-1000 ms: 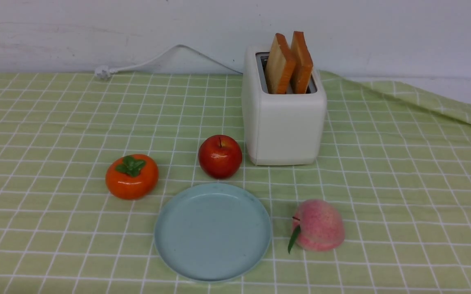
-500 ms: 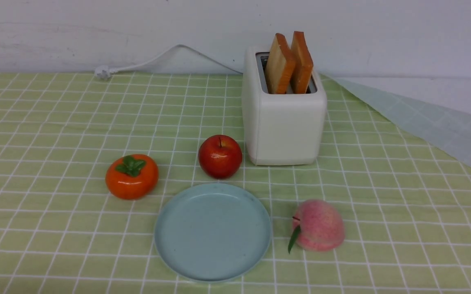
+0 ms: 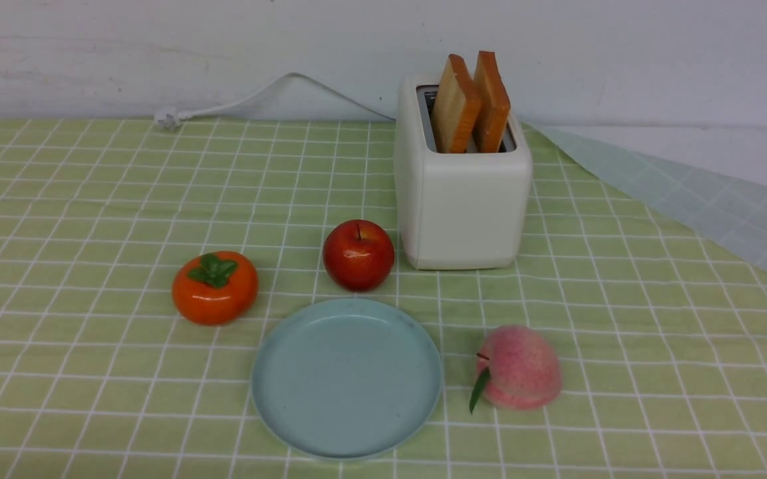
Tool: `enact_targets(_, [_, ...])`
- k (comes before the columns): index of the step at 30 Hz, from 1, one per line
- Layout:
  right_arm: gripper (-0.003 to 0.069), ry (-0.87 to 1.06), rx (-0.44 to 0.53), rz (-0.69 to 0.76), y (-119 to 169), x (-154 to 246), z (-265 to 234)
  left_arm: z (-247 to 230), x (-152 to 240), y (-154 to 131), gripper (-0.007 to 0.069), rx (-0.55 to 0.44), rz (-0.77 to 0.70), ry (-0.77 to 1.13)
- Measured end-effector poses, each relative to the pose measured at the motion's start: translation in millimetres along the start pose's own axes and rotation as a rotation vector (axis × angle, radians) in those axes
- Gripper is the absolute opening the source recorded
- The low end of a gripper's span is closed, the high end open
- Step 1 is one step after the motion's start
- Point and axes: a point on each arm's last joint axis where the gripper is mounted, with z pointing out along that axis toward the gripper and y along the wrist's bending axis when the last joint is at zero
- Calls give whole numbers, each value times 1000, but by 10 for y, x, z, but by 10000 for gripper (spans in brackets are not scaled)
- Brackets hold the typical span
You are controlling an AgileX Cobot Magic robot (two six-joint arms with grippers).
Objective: Take toasted bread from bread machine on green coffee tablecloth place on plate.
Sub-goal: 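Reach for a toast slice standing in the toaster with the left gripper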
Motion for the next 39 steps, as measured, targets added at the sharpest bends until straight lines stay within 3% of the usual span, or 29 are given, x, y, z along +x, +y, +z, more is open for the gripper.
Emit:
enact_targets(14, [239,0,0,0,0,0,0,0,-2,0,227,0,1,-2])
enact_targets(18, [239,0,0,0,0,0,0,0,-2,-1,158,1,-7,-2])
enact_targets(22, [239,-3,-8,6,2,-3,0,0,-2,-1,-8,1,-17,-2])
enact_targets(26, [239,-29,-28,82,24,-20,3,0,1,-1,-13,1,-17,1])
enact_targets(39, [239,-176,-175,631,98,-176,-17,-76,-163,-305,-13,76,129,82])
